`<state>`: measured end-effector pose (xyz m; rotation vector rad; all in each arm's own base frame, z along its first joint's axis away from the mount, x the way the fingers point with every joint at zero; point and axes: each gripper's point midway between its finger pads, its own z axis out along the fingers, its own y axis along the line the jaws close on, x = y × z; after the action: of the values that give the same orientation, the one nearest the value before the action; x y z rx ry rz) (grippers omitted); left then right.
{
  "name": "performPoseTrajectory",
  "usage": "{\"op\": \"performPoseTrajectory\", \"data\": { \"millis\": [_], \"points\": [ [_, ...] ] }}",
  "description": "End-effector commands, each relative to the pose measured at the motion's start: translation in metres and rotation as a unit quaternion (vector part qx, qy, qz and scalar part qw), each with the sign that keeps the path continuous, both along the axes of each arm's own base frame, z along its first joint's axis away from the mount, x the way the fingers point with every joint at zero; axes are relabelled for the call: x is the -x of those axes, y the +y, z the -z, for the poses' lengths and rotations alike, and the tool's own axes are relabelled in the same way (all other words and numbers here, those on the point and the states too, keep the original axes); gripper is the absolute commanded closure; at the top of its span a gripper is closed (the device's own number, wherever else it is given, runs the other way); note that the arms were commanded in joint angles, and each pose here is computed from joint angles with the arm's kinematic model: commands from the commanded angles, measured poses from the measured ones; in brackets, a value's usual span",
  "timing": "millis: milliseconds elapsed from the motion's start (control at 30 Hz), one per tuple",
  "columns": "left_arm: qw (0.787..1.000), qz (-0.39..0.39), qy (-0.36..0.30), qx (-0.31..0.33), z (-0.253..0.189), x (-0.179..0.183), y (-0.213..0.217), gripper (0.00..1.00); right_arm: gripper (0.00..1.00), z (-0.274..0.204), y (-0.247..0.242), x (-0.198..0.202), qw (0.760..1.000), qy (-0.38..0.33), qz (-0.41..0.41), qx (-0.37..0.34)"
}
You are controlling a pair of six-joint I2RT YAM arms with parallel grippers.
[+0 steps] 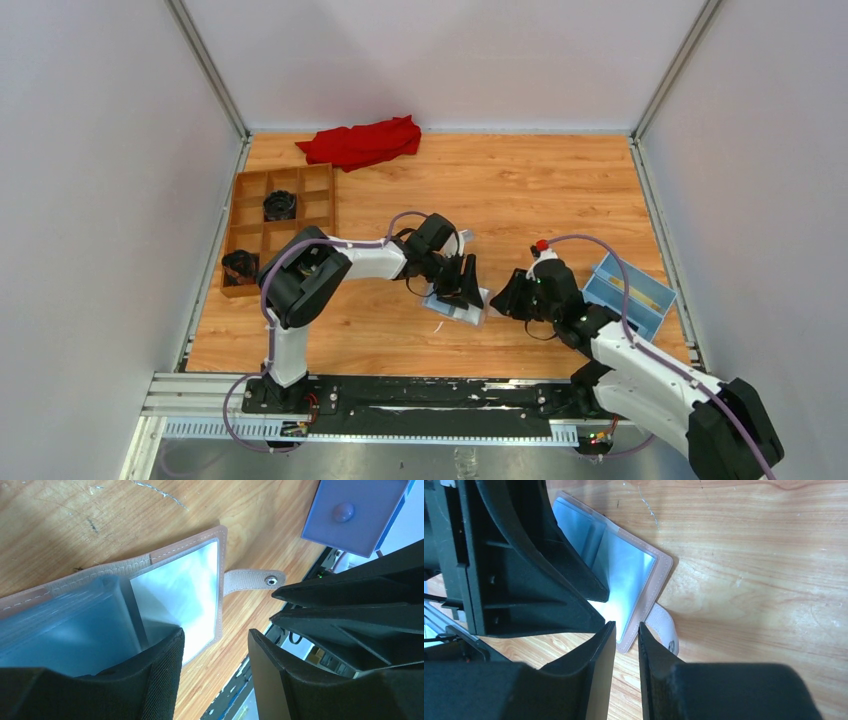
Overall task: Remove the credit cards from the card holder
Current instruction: Remove the credit card from the card holder.
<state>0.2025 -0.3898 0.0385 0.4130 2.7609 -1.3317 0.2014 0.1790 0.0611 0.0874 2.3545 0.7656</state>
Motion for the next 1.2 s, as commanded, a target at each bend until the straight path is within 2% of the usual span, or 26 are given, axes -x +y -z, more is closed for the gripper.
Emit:
{"op": "performPoseTrajectory", "data": {
  "millis": [0, 100, 200, 367, 500, 767, 967, 1167],
  "points": [
    [1.000, 0.003, 0.001, -0.003, 0.006, 0.002, 0.000, 0.45, 0.74, -0.003, -0.006, -0.006, 0.999, -0.013, 0.041, -0.024],
    [1.000, 0.005, 0.002, -0.002, 0.006, 0.002, 0.001, 0.45, 0.81, -0.002, -0.002, -0.013, 0.999, -0.012, 0.044, -0.025],
    [1.000, 0.005, 0.003, -0.003, 0.007, 0.003, 0.002, 0.46, 0.99, 0.000, 0.009, -0.019, 0.999, 0.000, 0.030, -0.029],
    [1.000, 0.006, -0.001, 0.000, 0.003, 0.004, 0.003, 0.47, 1.00, 0.005, 0.022, -0.026, 0.998, 0.021, 0.020, -0.055],
    [1.000, 0.006, -0.013, 0.009, -0.007, 0.002, 0.001, 0.47, 1.00, 0.017, 0.023, -0.025, 0.998, 0.042, 0.017, -0.050],
    [0.999, 0.008, -0.038, 0.014, -0.030, -0.006, -0.001, 0.46, 1.00, 0.062, 0.004, -0.012, 0.993, 0.109, 0.041, 0.015],
    [0.998, -0.041, -0.050, -0.017, -0.030, -0.027, 0.024, 0.43, 1.00, 0.088, -0.009, 0.002, 0.987, 0.146, 0.042, 0.045],
    [0.990, -0.078, -0.073, -0.092, -0.018, -0.040, 0.064, 0.42, 1.00, 0.096, -0.008, 0.006, 0.986, 0.160, 0.035, 0.041]
  ]
}}
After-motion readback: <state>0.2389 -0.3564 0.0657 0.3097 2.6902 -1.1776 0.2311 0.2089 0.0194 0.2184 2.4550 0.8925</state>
